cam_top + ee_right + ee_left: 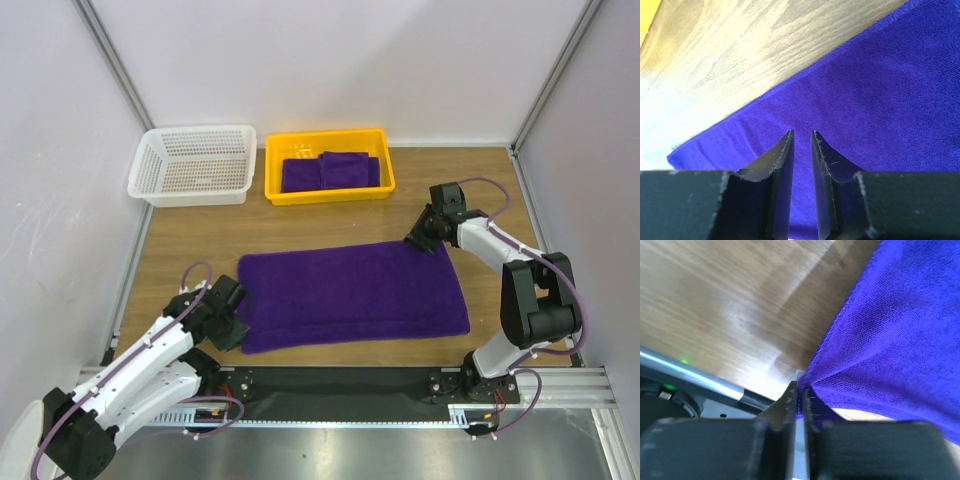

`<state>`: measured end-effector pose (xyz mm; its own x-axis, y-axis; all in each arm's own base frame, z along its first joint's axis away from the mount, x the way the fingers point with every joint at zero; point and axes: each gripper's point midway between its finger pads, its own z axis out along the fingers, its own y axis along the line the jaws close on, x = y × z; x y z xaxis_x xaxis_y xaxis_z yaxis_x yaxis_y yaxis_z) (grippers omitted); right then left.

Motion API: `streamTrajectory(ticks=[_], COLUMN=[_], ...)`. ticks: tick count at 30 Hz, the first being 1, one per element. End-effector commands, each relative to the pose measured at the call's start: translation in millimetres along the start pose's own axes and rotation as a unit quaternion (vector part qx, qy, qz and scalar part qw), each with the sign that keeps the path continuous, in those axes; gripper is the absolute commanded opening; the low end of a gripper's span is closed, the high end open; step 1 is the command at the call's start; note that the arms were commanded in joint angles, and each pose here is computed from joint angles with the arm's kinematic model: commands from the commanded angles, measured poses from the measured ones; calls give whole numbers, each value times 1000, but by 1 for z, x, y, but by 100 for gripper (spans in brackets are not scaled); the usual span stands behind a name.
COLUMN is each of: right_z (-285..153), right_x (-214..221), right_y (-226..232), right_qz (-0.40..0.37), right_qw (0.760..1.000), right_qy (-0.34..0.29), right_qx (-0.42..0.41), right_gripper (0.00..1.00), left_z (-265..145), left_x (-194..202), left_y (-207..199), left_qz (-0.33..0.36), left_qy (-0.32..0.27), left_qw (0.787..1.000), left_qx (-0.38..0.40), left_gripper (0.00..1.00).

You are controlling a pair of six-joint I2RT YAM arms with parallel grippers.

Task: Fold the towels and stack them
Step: Flatten out the crumpled towel

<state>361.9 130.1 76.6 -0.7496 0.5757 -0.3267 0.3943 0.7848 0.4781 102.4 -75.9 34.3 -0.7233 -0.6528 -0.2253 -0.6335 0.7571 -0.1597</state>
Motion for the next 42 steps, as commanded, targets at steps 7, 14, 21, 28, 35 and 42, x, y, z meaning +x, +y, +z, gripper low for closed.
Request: streamTrajectory(ticks=[7, 14, 21, 28, 35, 42], right_z=[12, 6, -10, -1, 21, 48], right_x=[6, 10, 29, 35, 24, 6], right_y=[-8, -28, -64, -89, -94, -95], right_qz=[-5, -33, -44, -33, -33, -12], right_qw=[1000, 998, 993, 991, 990, 990], right_qy=[10, 16, 40, 49, 48, 45], right_qx=[7, 53, 100, 118, 132, 131], right_gripper=[25, 25, 20, 10, 5, 4], left_z=[-24, -62, -57, 2, 37, 55], left_x=[-16, -72, -91, -77, -65, -74], left_y=[-9, -57, -137, -141, -128, -129], left_qz=[11, 75, 126, 126, 110, 111], left_qy=[-32, -140, -174, -145, -127, -146], left_qw=[999, 986, 965, 974, 981, 981], left_qx=[21, 54, 152, 120, 97, 67], left_gripper=[51, 73, 49, 29, 25, 26])
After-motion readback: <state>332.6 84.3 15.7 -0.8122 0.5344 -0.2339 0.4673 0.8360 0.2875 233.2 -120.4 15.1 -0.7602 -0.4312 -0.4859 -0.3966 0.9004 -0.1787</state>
